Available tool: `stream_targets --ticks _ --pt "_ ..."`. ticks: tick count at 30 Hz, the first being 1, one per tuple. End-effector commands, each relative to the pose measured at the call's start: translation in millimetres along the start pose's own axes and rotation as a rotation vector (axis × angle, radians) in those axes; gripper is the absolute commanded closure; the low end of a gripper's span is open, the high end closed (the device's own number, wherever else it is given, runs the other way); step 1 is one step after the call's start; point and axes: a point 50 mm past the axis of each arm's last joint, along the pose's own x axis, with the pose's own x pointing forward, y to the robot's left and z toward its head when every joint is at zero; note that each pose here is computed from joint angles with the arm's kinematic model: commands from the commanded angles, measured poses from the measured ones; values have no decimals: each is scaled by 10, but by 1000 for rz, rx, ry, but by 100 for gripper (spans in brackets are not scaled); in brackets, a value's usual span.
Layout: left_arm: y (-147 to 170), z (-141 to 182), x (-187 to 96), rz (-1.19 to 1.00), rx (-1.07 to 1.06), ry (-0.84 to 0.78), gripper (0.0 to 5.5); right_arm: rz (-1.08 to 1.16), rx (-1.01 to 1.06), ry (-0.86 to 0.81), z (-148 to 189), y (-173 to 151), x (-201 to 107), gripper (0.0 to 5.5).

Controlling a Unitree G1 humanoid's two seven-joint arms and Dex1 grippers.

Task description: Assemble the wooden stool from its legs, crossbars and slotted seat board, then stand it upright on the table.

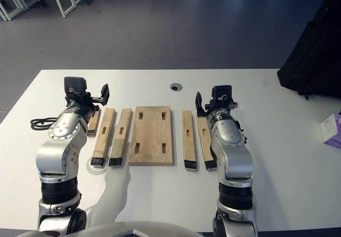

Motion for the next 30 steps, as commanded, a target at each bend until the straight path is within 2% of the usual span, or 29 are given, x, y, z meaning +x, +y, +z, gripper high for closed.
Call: stream_targets --ticks 1,4,9,13,22,28,30 --pt "8 -37 -22 14 -14 22 135 7 25 27 -22 -28 7 145" --pt "7 -40 -27 16 -15 20 135 27 10 31 -57 -96 -23 145" --pt "-1 -56 -35 21 -12 20 135 36 -3 153 -338 -505 -101 145" --pt "1 -70 -49 25 -14 25 135 43 -33 236 -521 -701 -101 145" --pt "-4 -58 -42 14 -15 26 135 38 -39 372 -932 -802 -144 145" --pt "-10 -21 -19 1 -9 20 135 63 -68 516 -1354 -759 -257 145" --pt "-7 -17 -21 0 -7 20 136 65 -59 546 -1448 -746 -293 179"
